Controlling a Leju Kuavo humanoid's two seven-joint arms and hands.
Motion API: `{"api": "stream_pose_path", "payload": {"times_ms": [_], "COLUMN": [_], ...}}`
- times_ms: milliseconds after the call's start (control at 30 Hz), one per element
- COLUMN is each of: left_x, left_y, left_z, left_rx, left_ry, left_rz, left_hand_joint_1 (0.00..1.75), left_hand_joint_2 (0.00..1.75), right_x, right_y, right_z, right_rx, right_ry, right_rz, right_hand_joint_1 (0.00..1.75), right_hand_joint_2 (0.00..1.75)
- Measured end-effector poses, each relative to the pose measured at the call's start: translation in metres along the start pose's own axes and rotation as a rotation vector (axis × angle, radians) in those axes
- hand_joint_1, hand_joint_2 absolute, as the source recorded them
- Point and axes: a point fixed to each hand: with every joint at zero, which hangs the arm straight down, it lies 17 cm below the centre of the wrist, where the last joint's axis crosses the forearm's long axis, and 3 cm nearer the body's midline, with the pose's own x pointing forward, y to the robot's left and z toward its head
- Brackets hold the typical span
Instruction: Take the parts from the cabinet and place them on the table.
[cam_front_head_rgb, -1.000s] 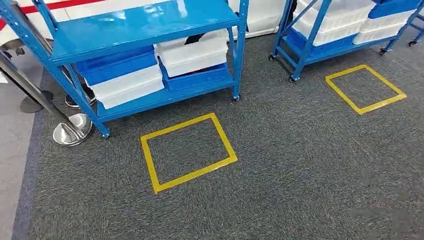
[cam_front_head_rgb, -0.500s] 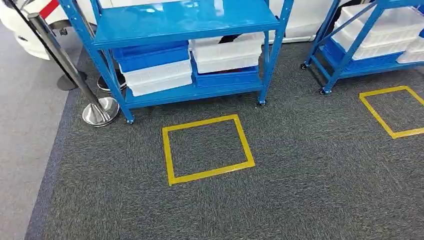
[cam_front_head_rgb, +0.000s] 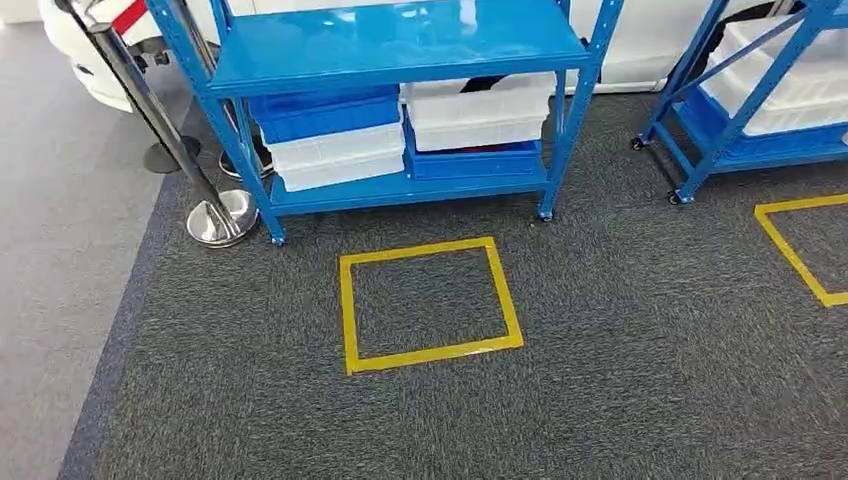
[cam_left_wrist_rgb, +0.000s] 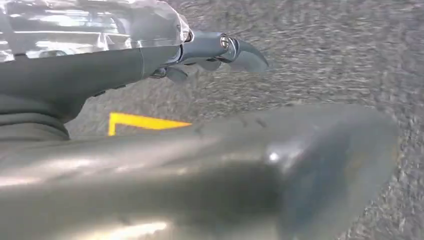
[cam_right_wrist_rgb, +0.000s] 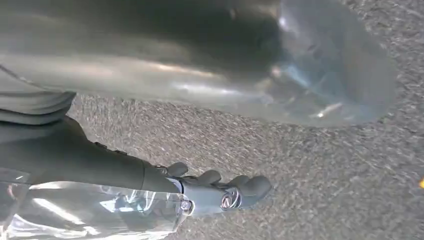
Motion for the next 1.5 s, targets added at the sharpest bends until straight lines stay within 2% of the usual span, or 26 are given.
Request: {"api": "stream_pose_path", "payload": {"times_ms": [333, 633, 867, 1500], "left_x": [-0.019, 0.011, 0.0, -0.005], "left_y": [0.006, -0.004, -0.005, -0.004], "left_z": [0.001, 0.0, 0.002, 0.002], "left_rx": [0.02, 0.006, -0.002, -0.001], "left_ry": [0.047, -0.016, -0.02, 0.005], "left_rz": [0.006, 0.005, 0.018, -0.001], "left_hand_joint_1": [0.0, 0.0, 0.0, 0.0], "left_hand_joint_2": [0.0, 0.0, 0.0, 0.0], "right_x": [-0.012, 0.009, -0.007, -0.003], "right_y": [0.012, -0.002, 0.009, 0.009], "right_z": [0.01, -0.007, 0.006, 0.004], "right_rx": [0.025, 0.021, 0.035, 0.033], "right_ry": [0.027, -0.012, 0.0, 0.006], "right_rz": [0.002, -0.004, 0.01, 0.014], "right_hand_joint_1": [0.0, 0.0, 0.0, 0.0], "right_hand_joint_2": [0.0, 0.0, 0.0, 0.0]}}
